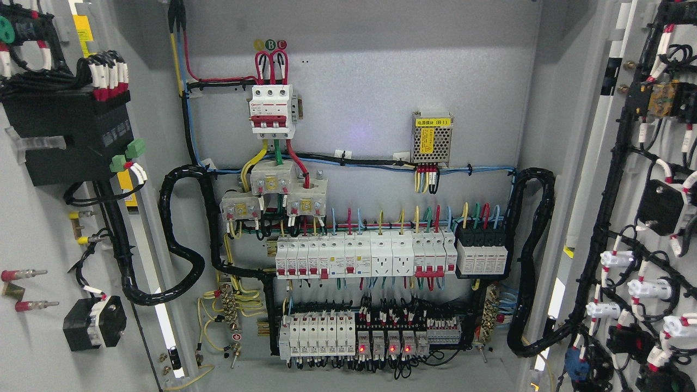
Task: Open door with both hands
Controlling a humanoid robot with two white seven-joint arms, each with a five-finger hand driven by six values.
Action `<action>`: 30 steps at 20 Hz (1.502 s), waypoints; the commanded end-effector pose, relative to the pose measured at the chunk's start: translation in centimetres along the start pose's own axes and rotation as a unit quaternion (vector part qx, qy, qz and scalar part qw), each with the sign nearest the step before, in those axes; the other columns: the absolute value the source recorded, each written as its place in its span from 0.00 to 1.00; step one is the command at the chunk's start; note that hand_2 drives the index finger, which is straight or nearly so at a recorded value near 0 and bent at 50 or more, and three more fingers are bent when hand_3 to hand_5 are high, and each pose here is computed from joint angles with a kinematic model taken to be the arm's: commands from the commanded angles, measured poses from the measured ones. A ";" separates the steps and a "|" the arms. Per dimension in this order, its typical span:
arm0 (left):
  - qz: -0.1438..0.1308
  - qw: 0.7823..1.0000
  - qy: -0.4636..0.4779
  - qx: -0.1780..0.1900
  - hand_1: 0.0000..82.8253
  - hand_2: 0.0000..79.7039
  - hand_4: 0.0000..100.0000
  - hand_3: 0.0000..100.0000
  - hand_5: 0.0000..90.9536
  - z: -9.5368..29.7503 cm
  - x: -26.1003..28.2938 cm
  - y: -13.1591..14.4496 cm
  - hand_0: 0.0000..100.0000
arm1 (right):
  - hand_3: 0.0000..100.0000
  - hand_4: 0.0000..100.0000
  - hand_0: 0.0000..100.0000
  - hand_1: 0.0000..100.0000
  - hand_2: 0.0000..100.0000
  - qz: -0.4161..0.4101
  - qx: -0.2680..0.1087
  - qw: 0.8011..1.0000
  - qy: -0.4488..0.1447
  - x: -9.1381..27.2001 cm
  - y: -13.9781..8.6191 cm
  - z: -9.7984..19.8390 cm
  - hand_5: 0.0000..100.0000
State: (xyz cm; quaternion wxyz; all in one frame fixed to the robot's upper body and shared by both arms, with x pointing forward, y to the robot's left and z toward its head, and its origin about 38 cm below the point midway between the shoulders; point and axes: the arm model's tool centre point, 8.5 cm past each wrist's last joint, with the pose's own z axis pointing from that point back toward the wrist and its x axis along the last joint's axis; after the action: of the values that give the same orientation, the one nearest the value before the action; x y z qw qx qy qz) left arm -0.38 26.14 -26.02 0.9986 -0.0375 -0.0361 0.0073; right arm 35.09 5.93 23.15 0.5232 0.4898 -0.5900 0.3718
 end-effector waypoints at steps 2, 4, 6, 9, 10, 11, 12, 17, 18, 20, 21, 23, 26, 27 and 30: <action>-0.001 1.000 -0.029 0.003 0.00 0.00 0.00 0.00 0.00 -0.1 2.8 0.6 0.00 | 0.00 0.00 0.20 0.12 0.00 0.021 -0.155 0.987 -0.026 0.9 -5.1 10.3 0.00; -0.010 0.997 -0.081 -0.007 0.00 0.00 0.00 0.00 0.00 -0.2 4.9 0.0 0.00 | 0.00 0.00 0.20 0.12 0.00 0.035 -0.195 0.980 -0.023 0.0 -4.8 12.6 0.00; -0.019 0.989 -0.143 -0.024 0.00 0.00 0.00 0.00 0.00 -0.1 7.0 -1.0 0.00 | 0.00 0.00 0.20 0.12 0.00 0.038 -0.229 0.972 -0.028 -1.4 -4.0 14.9 0.00; -0.030 0.972 -0.225 -0.053 0.00 0.00 0.00 0.00 0.00 0.8 10.6 -2.8 0.00 | 0.00 0.00 0.20 0.12 0.00 0.043 -0.277 0.960 -0.026 -2.9 -3.6 19.1 0.00; -0.032 0.965 -0.252 -0.063 0.00 0.00 0.00 0.00 0.00 1.4 11.9 -3.4 0.00 | 0.00 0.00 0.20 0.12 0.00 0.047 -0.290 0.955 -0.027 -3.2 -3.3 20.4 0.00; -0.035 0.959 -0.270 -0.071 0.00 0.00 0.00 0.00 0.00 1.8 12.8 -3.9 0.00 | 0.00 0.00 0.20 0.12 0.00 0.055 -0.299 0.952 -0.032 -3.0 -2.8 21.6 0.00; -0.040 0.952 -0.293 -0.084 0.00 0.00 0.00 0.00 0.00 2.4 13.8 -4.4 0.00 | 0.00 0.00 0.20 0.12 0.00 0.062 -0.304 0.950 -0.036 -2.8 -2.2 22.5 0.00; -0.091 0.902 -0.381 -0.184 0.00 0.00 0.00 0.00 0.00 6.5 17.5 -7.1 0.00 | 0.00 0.00 0.20 0.12 0.00 0.110 -0.337 0.932 -0.073 -0.9 -0.1 26.9 0.00; -0.099 0.888 -0.404 -0.198 0.00 0.00 0.00 0.00 0.00 7.9 18.4 -7.9 0.00 | 0.00 0.00 0.20 0.12 0.00 0.119 -0.341 0.929 -0.079 -1.0 0.2 27.5 0.00; -0.110 0.858 -0.450 -0.221 0.00 0.00 0.00 0.00 0.00 11.3 20.4 -9.8 0.00 | 0.00 0.00 0.20 0.12 0.00 0.142 -0.347 0.923 -0.082 -0.9 0.6 29.1 0.00; -0.116 0.844 -0.468 -0.234 0.00 0.00 0.00 0.00 0.00 13.4 21.5 -10.8 0.00 | 0.00 0.00 0.20 0.12 0.00 0.154 -0.351 0.920 -0.084 -0.9 0.9 30.0 0.00; -0.129 0.821 -0.496 -0.253 0.00 0.00 0.00 0.00 0.00 17.1 23.4 -12.1 0.00 | 0.00 0.00 0.20 0.12 0.00 0.170 -0.359 0.914 -0.083 -1.0 1.6 31.6 0.00; -0.152 0.790 -0.535 -0.260 0.00 0.00 0.00 0.00 0.00 20.5 25.2 -12.5 0.00 | 0.00 0.00 0.20 0.12 0.00 0.196 -0.373 0.904 -0.076 -0.6 2.0 33.9 0.00; -0.158 0.782 -0.543 -0.263 0.00 0.00 0.00 0.00 0.00 21.3 25.5 -12.5 0.00 | 0.00 0.00 0.20 0.12 0.00 0.207 -0.378 0.899 -0.079 -0.2 1.9 34.6 0.00; -0.183 0.750 -0.574 -0.273 0.00 0.00 0.00 0.00 0.00 24.4 26.3 -12.7 0.00 | 0.00 0.00 0.20 0.12 0.00 0.240 -0.379 0.888 -0.097 1.0 1.9 35.4 0.00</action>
State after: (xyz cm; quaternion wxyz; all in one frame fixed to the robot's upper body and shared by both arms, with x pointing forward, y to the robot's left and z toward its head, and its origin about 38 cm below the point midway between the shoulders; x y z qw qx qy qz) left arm 17.34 17.84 -14.47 0.8688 -0.2546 -0.4149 -0.0909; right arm 25.31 -21.55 15.13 0.5273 0.2189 -0.8075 0.1483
